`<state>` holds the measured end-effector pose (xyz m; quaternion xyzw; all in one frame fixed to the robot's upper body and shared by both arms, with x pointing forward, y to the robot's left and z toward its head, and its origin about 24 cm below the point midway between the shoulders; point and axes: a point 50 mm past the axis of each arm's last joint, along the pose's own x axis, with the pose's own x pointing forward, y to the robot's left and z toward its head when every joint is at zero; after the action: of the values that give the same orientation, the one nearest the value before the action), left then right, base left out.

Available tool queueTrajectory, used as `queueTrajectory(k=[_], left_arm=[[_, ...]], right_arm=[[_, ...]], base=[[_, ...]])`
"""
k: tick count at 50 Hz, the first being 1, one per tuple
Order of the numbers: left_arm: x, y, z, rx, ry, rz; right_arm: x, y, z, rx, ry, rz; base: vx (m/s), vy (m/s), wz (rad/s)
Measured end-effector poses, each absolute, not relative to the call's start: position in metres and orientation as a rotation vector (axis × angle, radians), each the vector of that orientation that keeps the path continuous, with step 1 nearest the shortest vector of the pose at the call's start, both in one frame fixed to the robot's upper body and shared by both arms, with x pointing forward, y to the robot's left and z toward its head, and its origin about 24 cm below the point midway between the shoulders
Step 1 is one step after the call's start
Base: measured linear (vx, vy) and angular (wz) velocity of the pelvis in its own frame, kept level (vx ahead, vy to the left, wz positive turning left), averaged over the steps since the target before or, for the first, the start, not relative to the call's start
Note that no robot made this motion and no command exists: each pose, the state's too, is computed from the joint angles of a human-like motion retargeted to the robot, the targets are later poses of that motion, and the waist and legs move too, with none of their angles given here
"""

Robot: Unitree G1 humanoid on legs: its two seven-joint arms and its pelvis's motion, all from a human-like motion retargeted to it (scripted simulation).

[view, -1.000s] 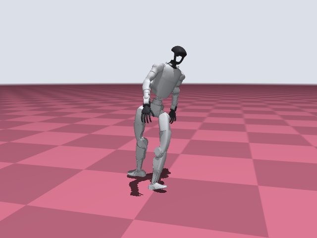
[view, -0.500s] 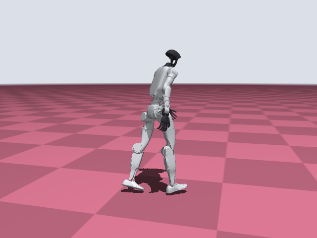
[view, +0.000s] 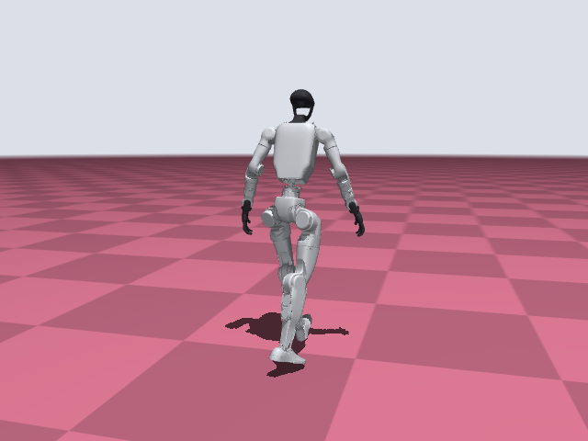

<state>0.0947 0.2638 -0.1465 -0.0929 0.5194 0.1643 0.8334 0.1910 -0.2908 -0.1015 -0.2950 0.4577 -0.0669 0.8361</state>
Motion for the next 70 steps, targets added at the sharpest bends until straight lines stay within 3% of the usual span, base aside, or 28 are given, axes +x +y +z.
queueTrajectory(k=[3,8,11,17,22,25,31,36,43,47,50,55,60,65,70], left_arm=[[0.082,0.255,-0.158,-0.159,1.252,0.346],[0.105,0.236,-0.158,0.101,1.334,-0.057],[0.169,0.23,-0.136,0.188,1.121,-0.07],[0.281,0.196,-0.055,0.107,0.623,-0.148],[0.322,0.181,0.003,0.016,0.338,-0.173],[0.318,0.188,0.002,-0.053,0.33,-0.151],[0.225,0.219,-0.089,-0.131,0.746,-0.034],[0.093,0.243,-0.152,-0.041,1.258,-0.016],[-0.046,0.263,-0.161,0.032,1.684,0.178],[-0.091,0.256,-0.156,0.025,1.778,0.212],[-0.096,0.248,-0.157,-0.004,1.775,0.201],[-0.043,0.245,-0.167,-0.015,1.654,0.109],[0.09,0.248,-0.159,0.014,1.315,0.148],[0.234,0.232,-0.099,-0.154,0.83,0.209],[0.325,0.204,-0.004,-0.318,0.343,0.053]], right_arm=[[0.182,-0.278,-0.114,-0.605,1.038,-0.1],[0.111,-0.246,-0.154,-0.439,1.281,0.071],[0.067,-0.227,-0.168,-0.371,1.422,0.146],[-0.006,-0.204,-0.177,-0.364,1.629,0.326],[-0.021,-0.205,-0.177,-0.418,1.692,0.404],[-0.016,-0.21,-0.176,-0.433,1.693,0.388],[0.031,-0.23,-0.172,-0.564,1.619,0.294],[0.134,-0.243,-0.15,-0.586,1.345,0.156],[0.286,-0.234,-0.056,-0.552,0.752,0.047],[0.315,-0.228,-0.021,-0.561,0.555,0.034],[0.308,-0.225,-0.03,-0.528,0.544,0.026],[0.228,-0.225,-0.103,-0.488,0.849,0.095],[0.11,-0.211,-0.161,-0.38,1.27,0.284],[0.013,-0.209,-0.177,-0.238,1.561,0.26],[-0.05,-0.214,-0.173,-0.099,1.732,0.136]], base=[[1.02,0.11,0.88],[1.04,0.08,1.22],[0.93,-0.01,1.35],[0.91,-0.11,1.91],[0.99,-0.35,1.78],[1.06,-0.49,0.5],[1.1,-0.49,-0.56],[0.89,-0.32,-0.47],[0.96,-0.08,-1.96],[1.11,0.17,-1.36],[1.12,0.25,-0.29],[1.17,0.27,0.53],[1.02,0.2,0.83],[0.94,0.08,1.33],[0.98,-0.12,1.7]])
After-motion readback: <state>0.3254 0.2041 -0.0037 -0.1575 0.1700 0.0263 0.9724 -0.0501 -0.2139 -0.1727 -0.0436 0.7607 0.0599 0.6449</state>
